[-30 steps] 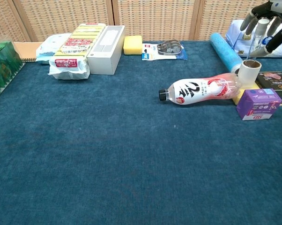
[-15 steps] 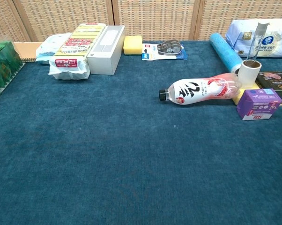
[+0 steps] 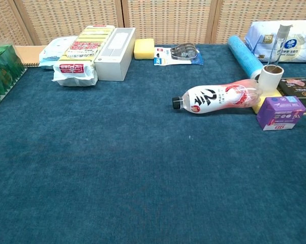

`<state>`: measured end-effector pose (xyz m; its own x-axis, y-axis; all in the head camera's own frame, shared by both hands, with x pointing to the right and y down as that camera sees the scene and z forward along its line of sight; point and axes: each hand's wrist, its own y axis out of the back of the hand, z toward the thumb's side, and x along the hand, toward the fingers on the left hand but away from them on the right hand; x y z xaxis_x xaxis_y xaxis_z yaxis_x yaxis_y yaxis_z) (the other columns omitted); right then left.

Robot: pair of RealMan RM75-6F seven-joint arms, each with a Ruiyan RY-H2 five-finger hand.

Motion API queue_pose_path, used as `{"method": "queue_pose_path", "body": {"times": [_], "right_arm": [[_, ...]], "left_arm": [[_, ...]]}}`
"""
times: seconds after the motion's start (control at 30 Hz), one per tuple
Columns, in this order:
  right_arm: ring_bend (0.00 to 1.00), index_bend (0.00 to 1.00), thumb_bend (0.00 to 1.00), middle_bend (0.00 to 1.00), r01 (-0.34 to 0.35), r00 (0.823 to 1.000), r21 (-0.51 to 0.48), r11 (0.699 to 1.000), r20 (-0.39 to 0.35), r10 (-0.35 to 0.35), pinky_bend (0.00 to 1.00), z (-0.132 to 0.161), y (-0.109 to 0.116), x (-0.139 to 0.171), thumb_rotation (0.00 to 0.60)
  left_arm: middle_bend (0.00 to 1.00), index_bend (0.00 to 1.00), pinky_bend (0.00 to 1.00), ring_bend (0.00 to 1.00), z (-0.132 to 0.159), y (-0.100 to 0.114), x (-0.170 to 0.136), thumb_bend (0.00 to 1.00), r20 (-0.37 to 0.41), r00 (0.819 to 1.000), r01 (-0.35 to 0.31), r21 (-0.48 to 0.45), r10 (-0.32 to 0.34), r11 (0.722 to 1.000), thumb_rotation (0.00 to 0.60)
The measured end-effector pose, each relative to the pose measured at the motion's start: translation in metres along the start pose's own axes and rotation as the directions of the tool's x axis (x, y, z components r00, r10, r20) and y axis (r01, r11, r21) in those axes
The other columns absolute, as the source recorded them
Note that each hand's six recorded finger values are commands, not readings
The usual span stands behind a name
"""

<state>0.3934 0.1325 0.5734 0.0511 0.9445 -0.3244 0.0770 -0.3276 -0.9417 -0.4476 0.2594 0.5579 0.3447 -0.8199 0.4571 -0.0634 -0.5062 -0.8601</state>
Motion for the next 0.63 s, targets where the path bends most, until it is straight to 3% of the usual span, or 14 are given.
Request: {"method": "queue_pose_path", "body": {"times": [0.13, 0.3, 0.63], "right_arm": [[0.26, 0.26, 0.24, 0.28, 0.02, 0.998, 0.019, 1.0, -0.063, -0.019, 0.28, 0.012, -0.008, 0.046, 0.6], [0.26, 0.26, 0.24, 0.28, 0.008, 0.995, -0.044, 0.999, -0.096, -0.012, 0.28, 0.024, -0.025, 0.117, 0.6], [0.26, 0.26, 0.24, 0.28, 0.05, 0.992, -0.101, 0.994, -0.109, -0.061, 0.28, 0.02, -0.034, 0.154, 0.6]], "left_arm": [[0.16, 0.0, 0.3, 0.08, 0.001, -0.001, 0.0, 0.11, 0.0, 1.0, 0.002, 0.003, -0.002, 1.0, 0.6], [0.16, 0.0, 0.3, 0.08, 0.001, 0.0, -0.002, 0.11, -0.003, 1.0, -0.011, 0.005, 0.011, 1.0, 0.6], [0.16, 0.0, 0.3, 0.08, 0.002, 0.001, -0.005, 0.11, 0.001, 1.0, -0.018, 0.003, 0.018, 1.0, 0.6]]}}
